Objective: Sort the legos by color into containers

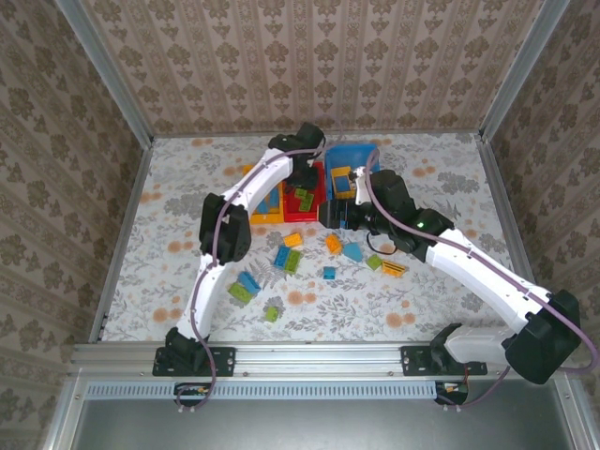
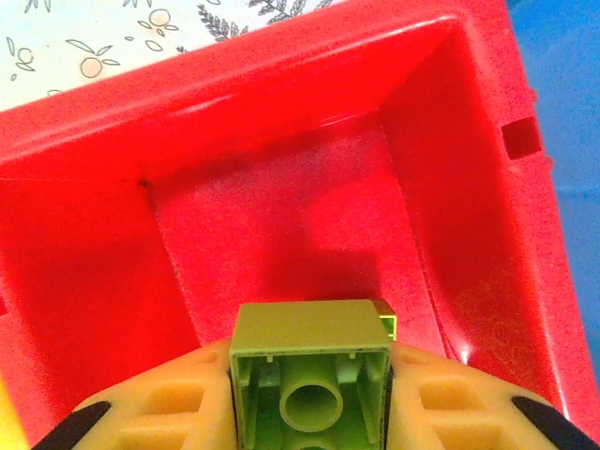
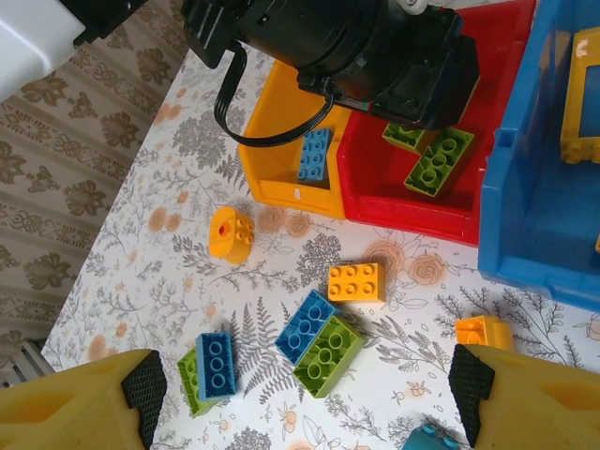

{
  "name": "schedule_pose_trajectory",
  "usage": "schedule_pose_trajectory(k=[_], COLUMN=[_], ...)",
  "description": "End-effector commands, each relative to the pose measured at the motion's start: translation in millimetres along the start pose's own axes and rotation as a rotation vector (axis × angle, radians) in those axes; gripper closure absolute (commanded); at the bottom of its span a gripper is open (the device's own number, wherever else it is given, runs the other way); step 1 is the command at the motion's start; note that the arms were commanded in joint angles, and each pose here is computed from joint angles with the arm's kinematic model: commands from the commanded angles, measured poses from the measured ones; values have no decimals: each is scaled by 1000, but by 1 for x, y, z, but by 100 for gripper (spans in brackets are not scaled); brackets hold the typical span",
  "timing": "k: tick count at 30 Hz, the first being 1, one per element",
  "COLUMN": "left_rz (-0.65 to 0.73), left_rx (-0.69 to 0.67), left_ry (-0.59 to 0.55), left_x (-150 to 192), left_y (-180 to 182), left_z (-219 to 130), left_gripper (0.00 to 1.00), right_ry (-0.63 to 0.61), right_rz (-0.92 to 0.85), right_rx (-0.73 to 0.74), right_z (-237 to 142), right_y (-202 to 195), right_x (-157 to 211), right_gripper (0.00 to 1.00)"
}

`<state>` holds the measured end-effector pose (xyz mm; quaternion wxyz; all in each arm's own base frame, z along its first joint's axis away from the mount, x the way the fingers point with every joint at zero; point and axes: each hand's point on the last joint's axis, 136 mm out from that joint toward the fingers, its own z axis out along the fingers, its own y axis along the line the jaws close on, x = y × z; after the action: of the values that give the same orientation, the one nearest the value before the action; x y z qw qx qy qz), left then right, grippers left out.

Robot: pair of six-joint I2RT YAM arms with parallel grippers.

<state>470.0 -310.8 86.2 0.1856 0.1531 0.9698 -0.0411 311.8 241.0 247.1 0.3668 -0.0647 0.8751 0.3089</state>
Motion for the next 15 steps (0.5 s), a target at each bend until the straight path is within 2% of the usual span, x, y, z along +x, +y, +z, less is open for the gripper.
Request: schedule_pose_trajectory(k=[1, 10, 15], left_rz=[-23, -12, -3], left_rx=[-29, -52, -47], left_ry=[10, 11, 12], left_x=[2, 6, 7], left_y=[2, 5, 1], left_z=[4, 3, -1], left_gripper=[69, 68, 54], right_ry=[-8, 14, 23], right_rz=[7, 15, 20], right_rx=[-3, 4, 6], right_z=[-1, -2, -2], right_y=[-1, -4, -4], right_x=[-4, 1, 2], right_gripper=[17, 16, 15])
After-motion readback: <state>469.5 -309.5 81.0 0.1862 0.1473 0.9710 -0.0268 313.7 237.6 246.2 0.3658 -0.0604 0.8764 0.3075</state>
